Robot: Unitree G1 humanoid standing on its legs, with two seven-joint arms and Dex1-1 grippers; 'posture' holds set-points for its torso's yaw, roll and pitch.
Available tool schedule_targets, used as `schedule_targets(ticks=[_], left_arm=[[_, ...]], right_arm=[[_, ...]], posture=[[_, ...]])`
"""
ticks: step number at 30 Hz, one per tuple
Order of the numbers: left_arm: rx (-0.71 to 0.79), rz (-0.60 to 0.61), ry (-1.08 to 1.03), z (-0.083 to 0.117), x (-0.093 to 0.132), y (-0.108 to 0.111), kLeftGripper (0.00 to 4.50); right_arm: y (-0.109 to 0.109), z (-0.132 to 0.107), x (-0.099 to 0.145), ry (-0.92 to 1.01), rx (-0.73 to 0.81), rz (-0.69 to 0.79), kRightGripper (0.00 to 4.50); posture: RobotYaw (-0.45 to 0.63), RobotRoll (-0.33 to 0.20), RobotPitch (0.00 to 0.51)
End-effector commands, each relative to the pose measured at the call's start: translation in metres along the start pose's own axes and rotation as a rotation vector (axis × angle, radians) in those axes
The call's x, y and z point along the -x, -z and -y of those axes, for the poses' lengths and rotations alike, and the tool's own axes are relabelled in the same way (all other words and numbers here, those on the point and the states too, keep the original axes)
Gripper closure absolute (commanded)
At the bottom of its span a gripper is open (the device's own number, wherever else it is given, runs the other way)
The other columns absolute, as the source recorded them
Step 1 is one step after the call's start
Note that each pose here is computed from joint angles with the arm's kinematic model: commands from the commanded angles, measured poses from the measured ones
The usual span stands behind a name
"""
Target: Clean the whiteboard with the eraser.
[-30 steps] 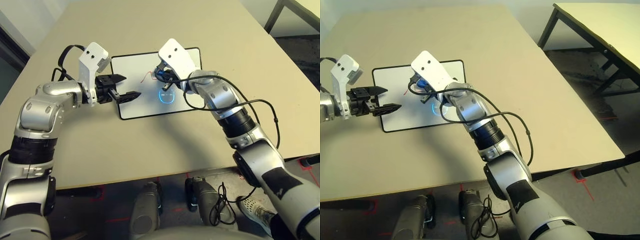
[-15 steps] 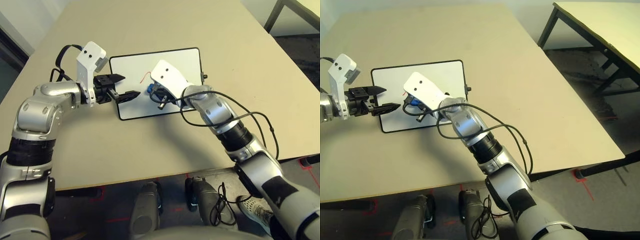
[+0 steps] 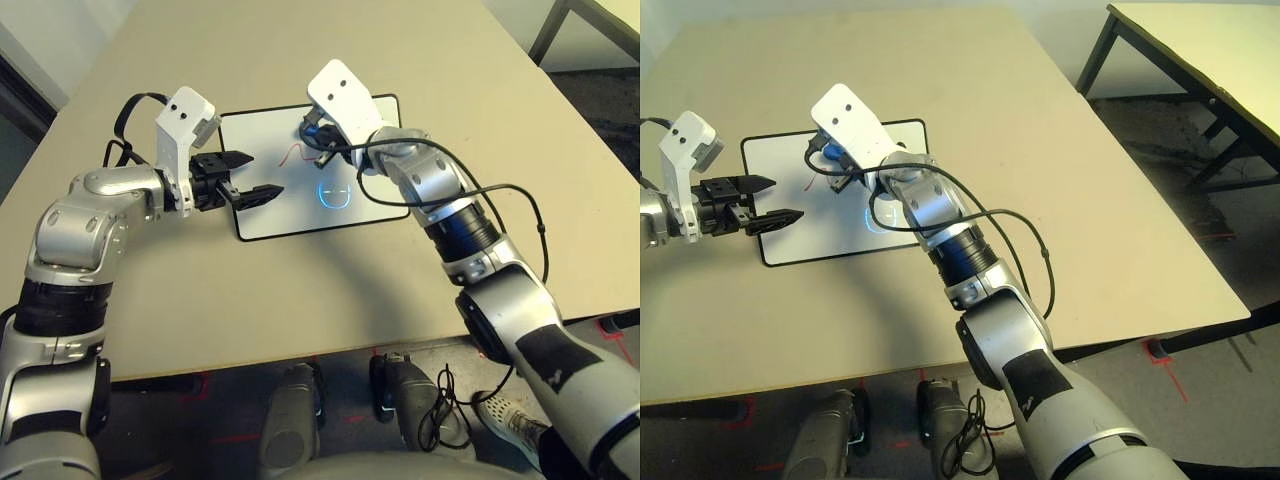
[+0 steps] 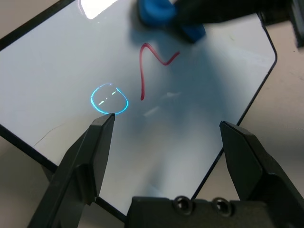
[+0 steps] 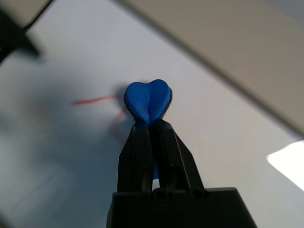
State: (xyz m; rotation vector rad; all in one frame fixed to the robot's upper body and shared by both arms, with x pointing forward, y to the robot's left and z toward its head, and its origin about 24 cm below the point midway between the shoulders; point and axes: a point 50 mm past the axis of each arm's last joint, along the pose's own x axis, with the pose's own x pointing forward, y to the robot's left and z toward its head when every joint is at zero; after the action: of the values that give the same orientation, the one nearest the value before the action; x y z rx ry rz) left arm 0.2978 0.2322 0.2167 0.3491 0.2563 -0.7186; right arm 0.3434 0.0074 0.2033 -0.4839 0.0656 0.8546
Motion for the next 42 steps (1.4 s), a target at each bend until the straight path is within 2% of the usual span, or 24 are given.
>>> schedule_targets(ticks=[1,5,9,13,16,24,26,29,37,42], left_arm=[[0.011,-0.009,0.004,0.002,0.002,0.003,0.0],[0.013,-0.009,0.005,0.003,0.002,0.003,0.0],[0.013,-0.008,0.008,0.003,0.001,0.003,0.0],[0.015,-0.006,0.012,0.004,0.0,0.003,0.0],[0.015,-0.006,0.012,0.004,0.0,0.003,0.0],[0.018,-0.01,-0.003,0.003,0.004,0.004,0.0],[0.018,-0.01,-0.007,0.002,0.005,0.003,0.0],[0.019,-0.01,-0.009,0.001,0.005,0.003,0.0],[0.023,-0.008,-0.009,0.002,0.005,0.004,0.0],[0.025,-0.012,-0.015,0.001,0.006,0.005,0.0]], right_arm=[[0.021,-0.019,-0.002,-0.07,-0.016,-0.101,4.5],[0.019,-0.015,-0.003,-0.057,-0.014,-0.102,4.5],[-0.005,0.016,-0.006,0.069,-0.02,-0.013,4.5],[-0.018,0.03,-0.01,0.123,-0.029,0.034,4.5],[-0.015,0.027,-0.014,0.11,-0.027,0.025,4.5],[0.017,-0.023,-0.011,-0.076,-0.007,-0.071,4.5],[0.018,-0.026,-0.01,-0.089,-0.006,-0.077,4.5],[0.016,-0.024,-0.011,-0.077,-0.008,-0.078,4.5],[-0.008,0.017,-0.019,0.08,-0.027,0.004,4.5],[-0.006,0.016,-0.023,0.078,-0.031,-0.001,4.5]], posture=[[0.11,0.0,0.206],[0.11,0.0,0.206],[0.11,0.0,0.204],[0.12,0.0,0.2],[0.12,0.0,0.2],[0.13,0.0,0.2],[0.13,0.0,0.199],[0.13,0.0,0.198],[0.13,0.0,0.198],[0.13,0.0,0.199]])
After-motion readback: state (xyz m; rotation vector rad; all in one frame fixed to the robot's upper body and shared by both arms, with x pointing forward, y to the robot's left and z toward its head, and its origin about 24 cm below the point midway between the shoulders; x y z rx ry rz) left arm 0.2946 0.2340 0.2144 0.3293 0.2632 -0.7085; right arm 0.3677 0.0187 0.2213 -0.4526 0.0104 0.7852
